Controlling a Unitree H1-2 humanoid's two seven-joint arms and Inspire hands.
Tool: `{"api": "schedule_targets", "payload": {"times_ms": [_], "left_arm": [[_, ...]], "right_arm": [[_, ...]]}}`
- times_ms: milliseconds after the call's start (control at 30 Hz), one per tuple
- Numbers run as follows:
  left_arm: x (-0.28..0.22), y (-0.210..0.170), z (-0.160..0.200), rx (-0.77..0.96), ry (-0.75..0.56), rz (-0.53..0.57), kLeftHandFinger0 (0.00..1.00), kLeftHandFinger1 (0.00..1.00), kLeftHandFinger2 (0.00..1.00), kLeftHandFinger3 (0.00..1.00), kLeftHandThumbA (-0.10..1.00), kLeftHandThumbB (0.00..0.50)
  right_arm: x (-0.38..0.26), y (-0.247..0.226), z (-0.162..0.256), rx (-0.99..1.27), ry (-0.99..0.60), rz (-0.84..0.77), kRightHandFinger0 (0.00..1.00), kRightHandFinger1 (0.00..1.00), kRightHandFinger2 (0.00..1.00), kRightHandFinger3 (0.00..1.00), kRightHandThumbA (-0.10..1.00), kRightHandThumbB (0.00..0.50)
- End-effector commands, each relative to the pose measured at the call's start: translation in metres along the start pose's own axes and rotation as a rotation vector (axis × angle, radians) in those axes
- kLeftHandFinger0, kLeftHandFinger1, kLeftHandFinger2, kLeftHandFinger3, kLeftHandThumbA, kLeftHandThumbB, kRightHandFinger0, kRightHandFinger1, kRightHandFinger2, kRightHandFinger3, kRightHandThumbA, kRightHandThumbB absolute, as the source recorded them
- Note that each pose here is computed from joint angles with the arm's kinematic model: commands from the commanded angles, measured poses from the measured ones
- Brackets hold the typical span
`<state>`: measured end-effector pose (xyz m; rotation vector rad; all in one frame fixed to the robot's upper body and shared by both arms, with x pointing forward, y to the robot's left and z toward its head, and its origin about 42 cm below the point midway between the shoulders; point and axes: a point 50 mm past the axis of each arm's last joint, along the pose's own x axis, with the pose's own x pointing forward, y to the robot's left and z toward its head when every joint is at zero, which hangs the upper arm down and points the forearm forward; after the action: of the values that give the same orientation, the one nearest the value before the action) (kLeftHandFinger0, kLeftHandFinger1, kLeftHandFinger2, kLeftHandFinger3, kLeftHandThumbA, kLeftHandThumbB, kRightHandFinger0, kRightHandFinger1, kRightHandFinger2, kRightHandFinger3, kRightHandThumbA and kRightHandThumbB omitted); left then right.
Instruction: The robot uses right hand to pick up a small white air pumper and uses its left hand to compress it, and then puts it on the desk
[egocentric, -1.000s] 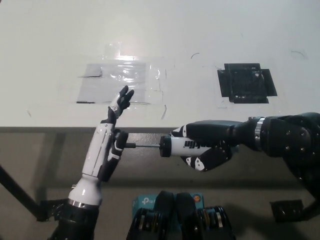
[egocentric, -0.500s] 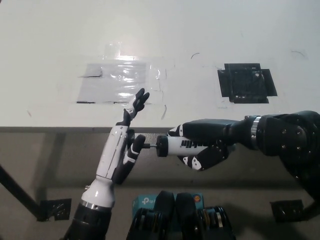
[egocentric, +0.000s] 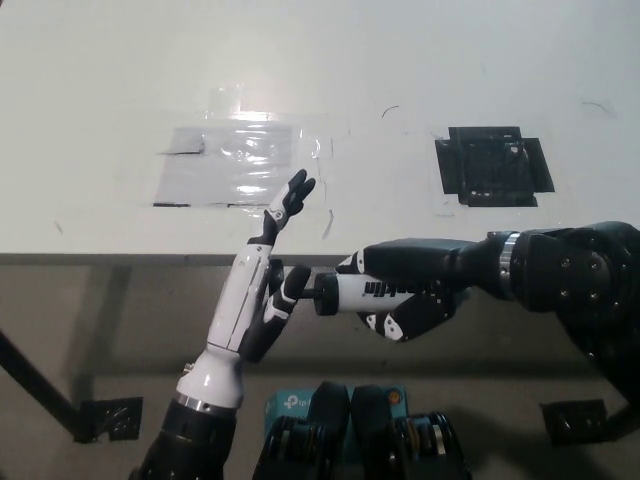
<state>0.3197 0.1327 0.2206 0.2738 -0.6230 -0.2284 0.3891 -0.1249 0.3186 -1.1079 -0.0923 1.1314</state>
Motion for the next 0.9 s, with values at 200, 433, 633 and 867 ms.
{"api": "schedule_targets", "payload": {"times_ms": [200,433,633,867], "left_arm": [[0.004,0.010,0.005,-0.014,-0.033,0.034,1.00,1.00,1.00,1.00,1.00,0.323],[-0.007,0.061,-0.009,0.005,0.002,0.157,1.00,1.00,1.00,1.00,1.00,0.341],[-0.025,0.094,-0.015,0.014,0.047,0.229,1.00,1.00,1.00,1.00,1.00,0.334],[-0.042,0.106,-0.026,0.021,0.077,0.249,1.00,1.00,1.00,1.00,1.00,0.281]], "right_arm": [[-0.005,-0.029,0.011,-0.045,-0.041,-0.074,0.02,0.40,0.64,0.47,-0.10,0.158],[-0.019,-0.051,-0.010,-0.009,0.007,-0.134,0.13,0.47,0.69,0.79,-0.10,0.133],[-0.023,-0.072,-0.031,-0.024,0.086,-0.180,0.18,0.49,0.70,0.81,-0.10,0.141],[-0.020,-0.106,-0.050,-0.083,0.207,-0.282,0.14,0.52,0.75,0.80,-0.10,0.144]]}}
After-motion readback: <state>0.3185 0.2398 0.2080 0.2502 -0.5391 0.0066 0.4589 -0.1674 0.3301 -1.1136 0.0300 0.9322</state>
